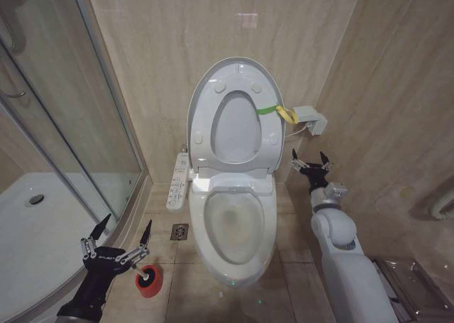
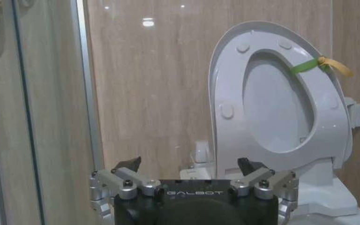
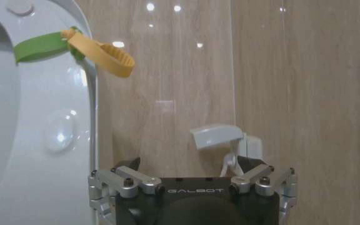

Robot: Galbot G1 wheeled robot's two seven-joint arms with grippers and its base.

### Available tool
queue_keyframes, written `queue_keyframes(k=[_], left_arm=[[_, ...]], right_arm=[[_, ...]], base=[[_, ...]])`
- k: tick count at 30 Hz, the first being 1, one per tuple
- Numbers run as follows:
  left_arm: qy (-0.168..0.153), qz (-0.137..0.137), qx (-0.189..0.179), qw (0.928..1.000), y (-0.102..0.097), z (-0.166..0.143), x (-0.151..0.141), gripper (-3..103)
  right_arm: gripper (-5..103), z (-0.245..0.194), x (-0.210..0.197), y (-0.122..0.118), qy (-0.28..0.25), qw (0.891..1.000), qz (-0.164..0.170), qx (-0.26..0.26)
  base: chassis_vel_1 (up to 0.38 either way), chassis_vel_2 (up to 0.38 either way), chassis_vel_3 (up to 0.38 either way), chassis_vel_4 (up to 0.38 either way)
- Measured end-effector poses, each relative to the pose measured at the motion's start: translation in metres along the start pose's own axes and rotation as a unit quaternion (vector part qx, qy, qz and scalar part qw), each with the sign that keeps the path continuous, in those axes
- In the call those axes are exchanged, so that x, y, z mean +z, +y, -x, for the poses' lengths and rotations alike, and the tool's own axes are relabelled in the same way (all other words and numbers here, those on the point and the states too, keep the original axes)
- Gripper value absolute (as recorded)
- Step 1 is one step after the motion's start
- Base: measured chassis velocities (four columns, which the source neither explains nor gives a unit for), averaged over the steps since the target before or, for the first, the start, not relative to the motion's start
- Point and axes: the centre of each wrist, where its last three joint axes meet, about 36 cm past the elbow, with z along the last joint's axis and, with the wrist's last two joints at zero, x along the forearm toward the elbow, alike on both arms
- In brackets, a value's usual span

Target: Open the toilet lid, clean the toilet bowl with a toilet brush, close the toilet lid, and flush.

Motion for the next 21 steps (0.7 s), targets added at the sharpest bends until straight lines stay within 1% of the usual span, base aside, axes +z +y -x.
queue_keyframes(k=[9,14,21], left_arm=[[0.000,0.000,0.000,1.0000,0.000,0.000,0.000,100],[0.000,0.000,0.000,1.0000,0.000,0.000,0.000,100],[0.000,0.000,0.000,1.0000,0.000,0.000,0.000,100]], right_arm=[[100,0.032,-0.024,-0.005,-0.035,0.999,-0.016,0.017],[100,0.041,-0.028,-0.010,-0.041,0.999,-0.022,0.020],[100,0.061,-0.036,-0.011,-0.051,0.998,-0.019,0.020]], base=[[0.000,0.000,0.000,0.000],[0.000,0.000,0.000,0.000],[0.000,0.000,0.000,0.000]])
